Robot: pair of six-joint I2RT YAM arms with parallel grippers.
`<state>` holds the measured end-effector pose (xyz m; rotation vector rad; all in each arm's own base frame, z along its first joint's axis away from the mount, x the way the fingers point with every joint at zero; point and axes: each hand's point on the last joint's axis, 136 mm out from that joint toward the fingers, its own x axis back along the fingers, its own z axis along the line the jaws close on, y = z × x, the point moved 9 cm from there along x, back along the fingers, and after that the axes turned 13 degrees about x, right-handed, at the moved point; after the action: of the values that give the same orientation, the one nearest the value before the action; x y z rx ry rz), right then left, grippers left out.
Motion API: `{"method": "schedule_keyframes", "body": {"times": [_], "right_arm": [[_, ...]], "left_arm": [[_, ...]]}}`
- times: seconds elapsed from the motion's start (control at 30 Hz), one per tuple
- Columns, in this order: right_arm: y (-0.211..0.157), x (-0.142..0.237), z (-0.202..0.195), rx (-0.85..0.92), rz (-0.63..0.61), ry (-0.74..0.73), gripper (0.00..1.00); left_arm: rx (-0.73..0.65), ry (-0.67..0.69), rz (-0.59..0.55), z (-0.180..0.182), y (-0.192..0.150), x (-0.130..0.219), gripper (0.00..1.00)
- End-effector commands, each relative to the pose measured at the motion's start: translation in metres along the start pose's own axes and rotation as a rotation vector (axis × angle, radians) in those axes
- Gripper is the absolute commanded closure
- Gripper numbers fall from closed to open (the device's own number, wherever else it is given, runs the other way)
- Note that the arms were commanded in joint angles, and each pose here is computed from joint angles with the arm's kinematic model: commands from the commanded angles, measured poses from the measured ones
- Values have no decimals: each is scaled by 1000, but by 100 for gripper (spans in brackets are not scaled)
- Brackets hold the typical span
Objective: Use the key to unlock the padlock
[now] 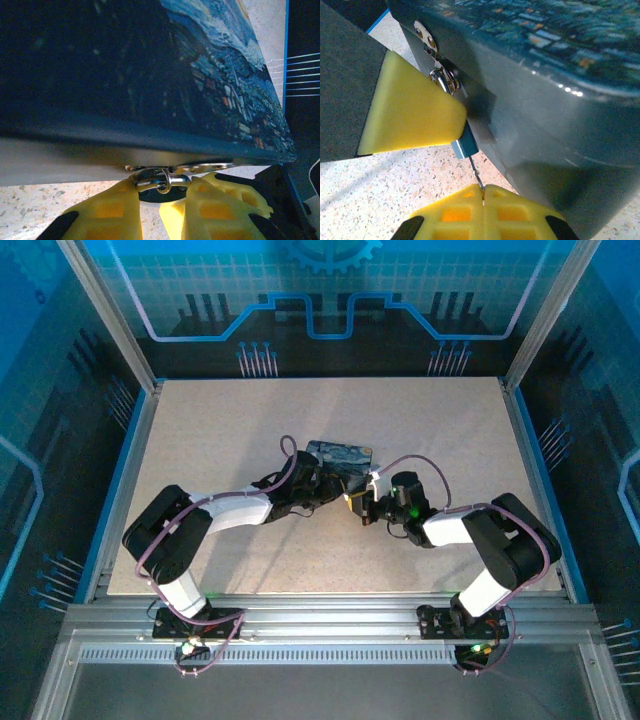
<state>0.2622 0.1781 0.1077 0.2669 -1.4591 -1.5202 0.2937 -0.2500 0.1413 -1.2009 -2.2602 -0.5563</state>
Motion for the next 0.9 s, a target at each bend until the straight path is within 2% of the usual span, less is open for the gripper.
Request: {"method": "schedule_keyframes", "body": {"times": [0.0, 0.43, 0.7, 0.87], "right_arm": [[65, 1, 13, 117, -250, 96, 100], [92, -1, 9, 154, -318, 97, 100], [93, 4, 5, 109, -344, 122, 100], [76, 0, 9, 47, -305, 121, 100]], "left_arm": [[-1, -15, 112, -3, -16, -8, 86], [14, -25, 122, -3, -17, -9, 86], [21, -25, 130, 0, -17, -12, 85], [30, -20, 129, 5, -18, -16, 85]]}}
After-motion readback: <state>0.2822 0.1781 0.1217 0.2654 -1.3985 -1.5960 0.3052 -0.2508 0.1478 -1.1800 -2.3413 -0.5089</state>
